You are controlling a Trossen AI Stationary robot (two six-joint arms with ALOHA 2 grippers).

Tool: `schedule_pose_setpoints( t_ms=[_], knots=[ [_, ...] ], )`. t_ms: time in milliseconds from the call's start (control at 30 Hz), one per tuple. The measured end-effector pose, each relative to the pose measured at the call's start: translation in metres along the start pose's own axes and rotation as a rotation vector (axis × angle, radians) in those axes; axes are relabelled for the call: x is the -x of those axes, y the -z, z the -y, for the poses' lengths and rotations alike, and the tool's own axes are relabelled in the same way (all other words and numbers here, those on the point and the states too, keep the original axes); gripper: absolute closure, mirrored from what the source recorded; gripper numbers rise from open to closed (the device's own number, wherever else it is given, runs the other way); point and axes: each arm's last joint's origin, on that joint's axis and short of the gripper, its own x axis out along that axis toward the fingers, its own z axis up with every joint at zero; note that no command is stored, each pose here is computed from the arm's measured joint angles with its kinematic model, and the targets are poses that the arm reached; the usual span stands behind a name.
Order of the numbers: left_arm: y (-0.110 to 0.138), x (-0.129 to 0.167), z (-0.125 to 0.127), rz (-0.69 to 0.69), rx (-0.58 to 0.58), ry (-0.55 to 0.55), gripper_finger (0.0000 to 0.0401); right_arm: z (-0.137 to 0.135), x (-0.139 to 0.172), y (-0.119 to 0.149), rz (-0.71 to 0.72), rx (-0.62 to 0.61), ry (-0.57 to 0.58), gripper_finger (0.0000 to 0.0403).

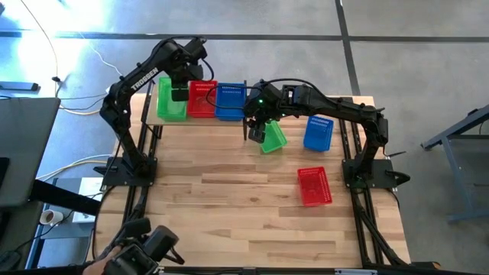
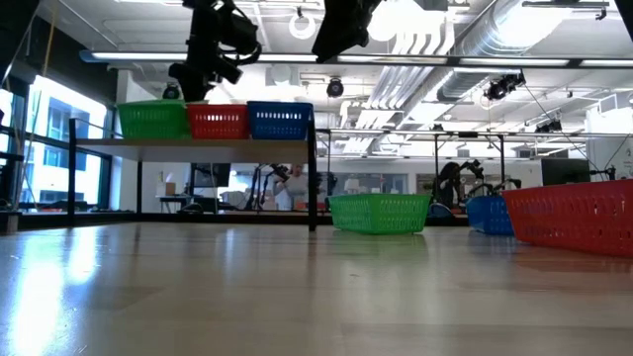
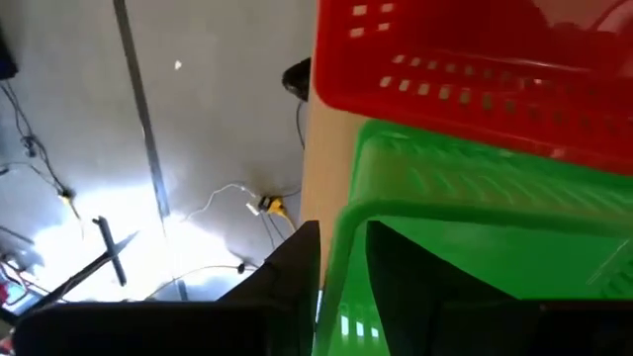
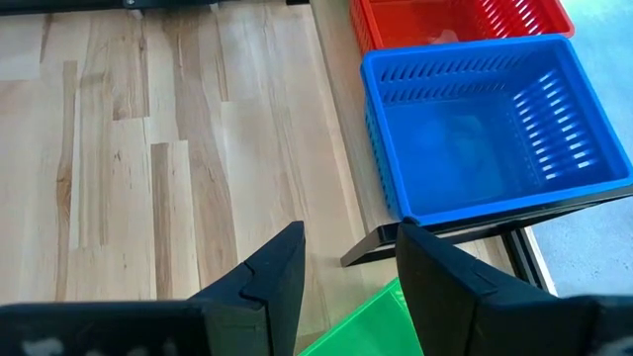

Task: Stack baskets on shelf by color
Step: Stack the bottom green basket on top of the green basket on the shelf

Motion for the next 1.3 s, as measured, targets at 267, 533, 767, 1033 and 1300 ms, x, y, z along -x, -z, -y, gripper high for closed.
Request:
schedule_pose_setpoints(
  t_ms=[267, 533, 767, 1033, 1300],
  knots=[
    [0.004, 0.009, 0.003, -0.037, 0.010, -0.066, 0.0322, 0.000, 0.000, 0.000, 0.000, -0.006, 0.000, 0.0257],
    [0.010, 0.007, -0.001, -0.042, 0.055, -0.061, 0.0295, 0.000, 0.000, 0.000, 0.000, -0.006, 0.000, 0.0257],
    [0.009, 0.003, -0.003, -0.053, 0.072, -0.052, 0.0297, 0.000, 0.000, 0.000, 0.000, -0.006, 0.000, 0.0257],
    [0.008, 0.003, -0.001, -0.010, 0.070, 0.003, 0.0352, 0.000, 0.000, 0.000, 0.000, -0.006, 0.000, 0.0257],
    [0.008, 0.003, 0.000, -0.005, 0.057, 0.019, 0.0396, 0.000, 0.000, 0.000, 0.000, -0.006, 0.000, 0.0257]
  ],
)
